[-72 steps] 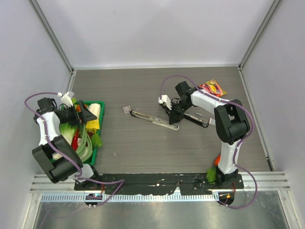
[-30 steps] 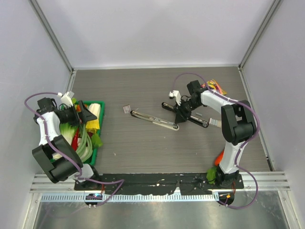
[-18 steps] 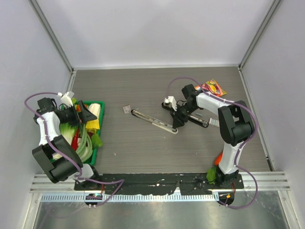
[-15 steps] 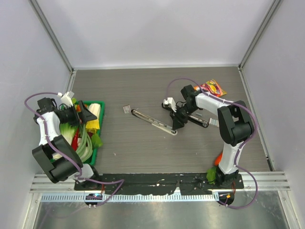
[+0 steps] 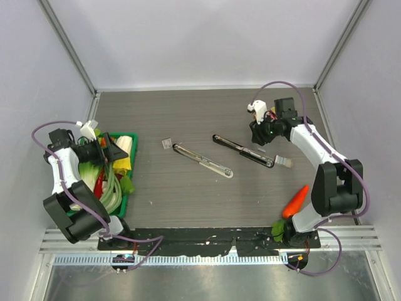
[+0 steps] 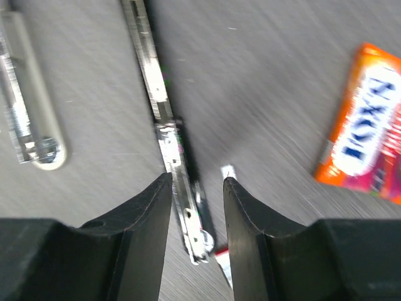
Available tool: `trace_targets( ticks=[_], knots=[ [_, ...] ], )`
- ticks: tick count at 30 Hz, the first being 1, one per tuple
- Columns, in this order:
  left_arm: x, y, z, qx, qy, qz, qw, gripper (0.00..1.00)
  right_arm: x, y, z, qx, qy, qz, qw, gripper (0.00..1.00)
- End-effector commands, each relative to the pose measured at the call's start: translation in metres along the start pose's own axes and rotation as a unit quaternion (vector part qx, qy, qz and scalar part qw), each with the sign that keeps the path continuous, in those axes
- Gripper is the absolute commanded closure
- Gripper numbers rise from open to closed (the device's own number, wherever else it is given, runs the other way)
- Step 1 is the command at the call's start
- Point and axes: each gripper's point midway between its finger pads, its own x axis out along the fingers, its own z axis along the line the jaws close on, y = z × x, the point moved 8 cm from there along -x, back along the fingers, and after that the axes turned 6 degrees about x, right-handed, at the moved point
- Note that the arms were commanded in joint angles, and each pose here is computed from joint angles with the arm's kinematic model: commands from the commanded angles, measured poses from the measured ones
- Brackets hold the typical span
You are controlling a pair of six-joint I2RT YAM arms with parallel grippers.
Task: Load the staples into the stapler
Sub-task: Install the staple into the stapler, then pick up the staple from the center of the board.
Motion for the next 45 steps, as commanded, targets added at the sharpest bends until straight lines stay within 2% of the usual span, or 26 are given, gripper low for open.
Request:
trace_targets(
  ticks=[1, 3, 7, 12, 21, 26, 33, 36, 37, 40, 41, 45],
  knots=[
    [-0.015, -0.011, -0.018, 0.033, 0.017, -0.025, 0.999, 0.00, -0.023, 0.001, -0.018, 0.022, 0.131, -0.016, 0.991, 0.56],
    [-0.020, -0.013, -0.024, 0.042, 0.019, -0.032, 0.998, 0.00, -0.032, 0.013, -0.026, 0.036, 0.168, -0.002, 0.985, 0.56],
    [-0.025, -0.016, -0.032, 0.057, 0.023, -0.042, 0.997, 0.00, -0.030, 0.027, -0.031, 0.015, 0.178, 0.022, 0.984, 0.55],
    [-0.032, -0.018, -0.042, 0.069, 0.037, -0.041, 0.996, 0.00, -0.017, 0.030, -0.036, -0.014, 0.146, 0.047, 0.988, 0.52],
    [-0.031, -0.015, -0.043, 0.073, 0.047, -0.033, 0.996, 0.00, 0.024, 0.041, -0.049, 0.040, 0.104, 0.100, 0.989, 0.53],
    [-0.031, -0.014, -0.043, 0.067, 0.055, -0.027, 0.996, 0.00, 0.026, 0.057, -0.031, 0.043, 0.035, 0.127, 0.990, 0.55],
    [-0.035, -0.012, -0.049, 0.079, 0.044, -0.030, 0.995, 0.00, 0.019, 0.066, 0.022, -0.019, -0.036, 0.151, 0.988, 0.56],
    [-0.035, -0.010, -0.047, 0.078, 0.038, -0.024, 0.996, 0.00, 0.014, 0.061, 0.023, -0.011, -0.012, 0.135, 0.991, 0.56],
    [-0.035, -0.009, -0.048, 0.078, 0.038, -0.023, 0.996, 0.00, 0.009, 0.054, 0.015, 0.000, 0.026, 0.121, 0.992, 0.56],
    [-0.037, -0.007, -0.049, 0.084, 0.034, -0.016, 0.996, 0.00, -0.008, 0.051, -0.011, 0.056, 0.085, 0.099, 0.990, 0.57],
    [-0.038, -0.006, -0.050, 0.089, 0.034, -0.013, 0.995, 0.00, -0.019, 0.055, -0.025, 0.099, 0.109, 0.089, 0.985, 0.59],
    [-0.040, 0.002, -0.054, 0.101, 0.037, -0.008, 0.994, 0.00, -0.040, 0.073, -0.049, 0.187, 0.161, 0.082, 0.966, 0.60]
  ],
)
